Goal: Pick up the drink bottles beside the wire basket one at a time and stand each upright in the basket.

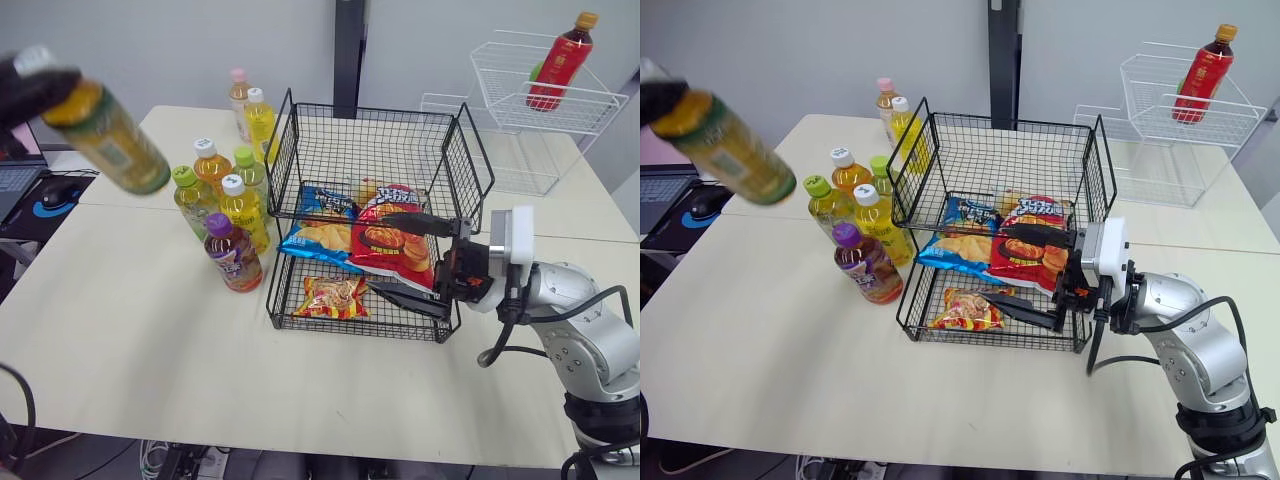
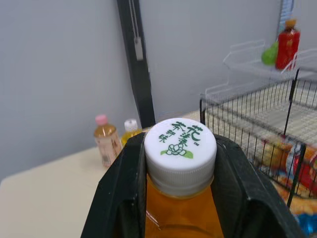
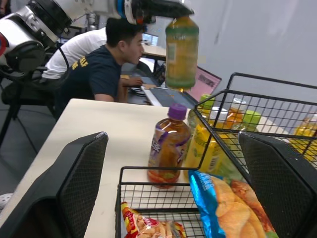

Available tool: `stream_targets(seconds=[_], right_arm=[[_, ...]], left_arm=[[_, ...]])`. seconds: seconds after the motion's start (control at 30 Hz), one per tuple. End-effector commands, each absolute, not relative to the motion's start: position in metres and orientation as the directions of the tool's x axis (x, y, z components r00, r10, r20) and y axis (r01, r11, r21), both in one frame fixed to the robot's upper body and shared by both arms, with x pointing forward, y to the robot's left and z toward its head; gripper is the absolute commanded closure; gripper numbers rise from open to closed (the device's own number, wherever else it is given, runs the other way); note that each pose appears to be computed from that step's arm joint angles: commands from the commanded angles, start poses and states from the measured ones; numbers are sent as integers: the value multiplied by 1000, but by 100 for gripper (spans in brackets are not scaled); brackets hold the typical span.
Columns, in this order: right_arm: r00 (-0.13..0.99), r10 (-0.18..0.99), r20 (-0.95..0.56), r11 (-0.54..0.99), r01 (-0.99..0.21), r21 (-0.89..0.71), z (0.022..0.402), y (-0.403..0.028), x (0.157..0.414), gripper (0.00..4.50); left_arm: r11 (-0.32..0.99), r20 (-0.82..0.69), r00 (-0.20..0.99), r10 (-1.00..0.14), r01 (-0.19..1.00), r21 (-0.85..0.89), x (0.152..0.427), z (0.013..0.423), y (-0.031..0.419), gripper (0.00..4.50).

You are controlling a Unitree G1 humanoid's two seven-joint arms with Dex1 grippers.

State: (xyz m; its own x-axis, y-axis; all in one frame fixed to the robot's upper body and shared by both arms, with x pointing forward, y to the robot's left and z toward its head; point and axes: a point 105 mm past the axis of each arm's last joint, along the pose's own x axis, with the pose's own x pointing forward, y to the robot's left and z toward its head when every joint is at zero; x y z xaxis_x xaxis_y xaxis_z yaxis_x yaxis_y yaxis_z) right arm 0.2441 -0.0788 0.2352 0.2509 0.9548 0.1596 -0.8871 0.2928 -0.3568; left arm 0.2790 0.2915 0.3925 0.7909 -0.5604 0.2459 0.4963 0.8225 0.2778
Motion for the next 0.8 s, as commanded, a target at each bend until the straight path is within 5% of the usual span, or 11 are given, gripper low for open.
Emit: stream_targets(seconds=[0.03,0.33,0.57,0.8], right_arm=[[288,933,218,355,-841,-408,252,-87,237,0],[454,835,311,549,-729,-409,261,-104,237,0],[539,760,362,649,-644,-404,268,-107,241,0],[610,679,408,734,-569,-369,273,-112,249,0]], left_arm=[[769,320,702,-636,547,330,274,432,270,314],[608,381,478,-791,676,416,319,487,181,314],[459,304,355,-884,784,418,364,467,86,314],[447,240,379,-894,800,401,396,433,27,314]])
